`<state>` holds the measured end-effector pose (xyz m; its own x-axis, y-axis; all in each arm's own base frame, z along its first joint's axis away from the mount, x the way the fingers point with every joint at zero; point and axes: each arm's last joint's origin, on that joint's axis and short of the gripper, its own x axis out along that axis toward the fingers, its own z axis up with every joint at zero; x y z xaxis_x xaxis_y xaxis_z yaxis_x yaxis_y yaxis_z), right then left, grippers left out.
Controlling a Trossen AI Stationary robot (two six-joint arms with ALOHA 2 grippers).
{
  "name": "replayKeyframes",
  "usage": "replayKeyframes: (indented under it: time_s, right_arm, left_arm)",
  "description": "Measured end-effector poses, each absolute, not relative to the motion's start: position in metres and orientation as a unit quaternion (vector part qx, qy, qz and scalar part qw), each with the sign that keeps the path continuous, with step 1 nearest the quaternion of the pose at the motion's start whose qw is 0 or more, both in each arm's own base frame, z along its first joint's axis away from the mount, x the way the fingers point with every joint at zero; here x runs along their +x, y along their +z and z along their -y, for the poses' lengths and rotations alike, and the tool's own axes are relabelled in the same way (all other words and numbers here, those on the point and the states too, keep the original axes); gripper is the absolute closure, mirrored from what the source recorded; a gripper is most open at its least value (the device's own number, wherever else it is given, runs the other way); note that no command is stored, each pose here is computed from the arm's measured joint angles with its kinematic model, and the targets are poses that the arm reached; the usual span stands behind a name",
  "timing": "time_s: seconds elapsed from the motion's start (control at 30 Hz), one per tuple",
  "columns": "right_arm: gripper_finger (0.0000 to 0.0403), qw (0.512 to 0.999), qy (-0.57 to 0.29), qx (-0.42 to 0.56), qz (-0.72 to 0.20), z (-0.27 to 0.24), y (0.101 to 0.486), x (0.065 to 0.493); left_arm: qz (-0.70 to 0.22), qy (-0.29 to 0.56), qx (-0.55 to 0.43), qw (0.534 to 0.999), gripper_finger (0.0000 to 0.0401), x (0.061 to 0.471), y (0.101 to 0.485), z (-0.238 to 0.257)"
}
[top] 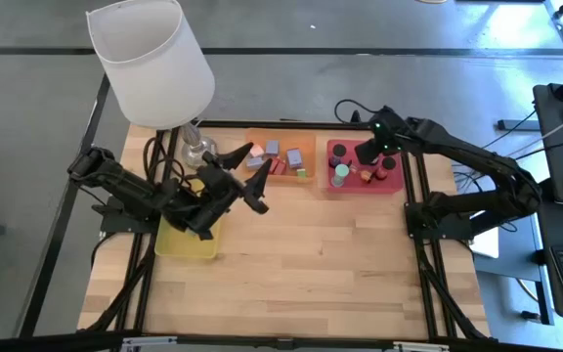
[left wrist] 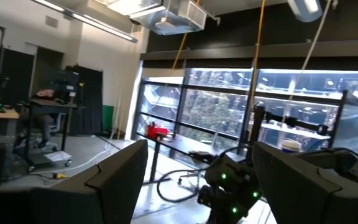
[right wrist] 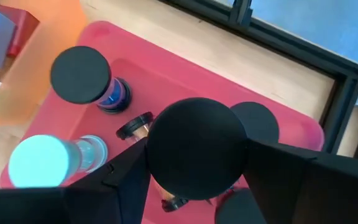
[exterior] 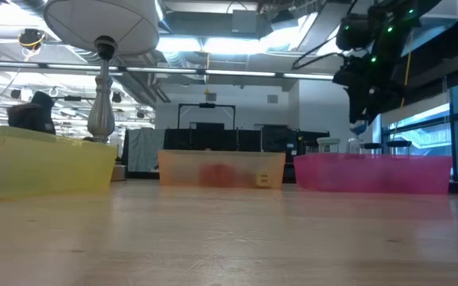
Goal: Pick & Place Office items
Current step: Put the blue hourglass into the pink bin
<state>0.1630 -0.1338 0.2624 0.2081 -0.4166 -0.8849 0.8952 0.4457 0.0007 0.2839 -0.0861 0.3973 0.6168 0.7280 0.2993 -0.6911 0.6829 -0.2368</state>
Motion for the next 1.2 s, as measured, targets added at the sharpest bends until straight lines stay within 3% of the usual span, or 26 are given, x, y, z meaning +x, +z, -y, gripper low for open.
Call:
replayKeyframes:
  time_s: [0.97,1.2]
  right_arm:
    - [0.0182,0.683,-0.476,0.252,-0.494,0.169,0.204,0.204]
    - [0.0152,0.682,-0.468,0.258,-0.5,0.168,0.202,0.204]
  left_arm:
    - [0.151,0.456,0.036,0.876,0.0116,0.292,0.397,0.056]
    - [0.151,0.456,0.036,0.876,0.0114,0.292,0.397,0.056]
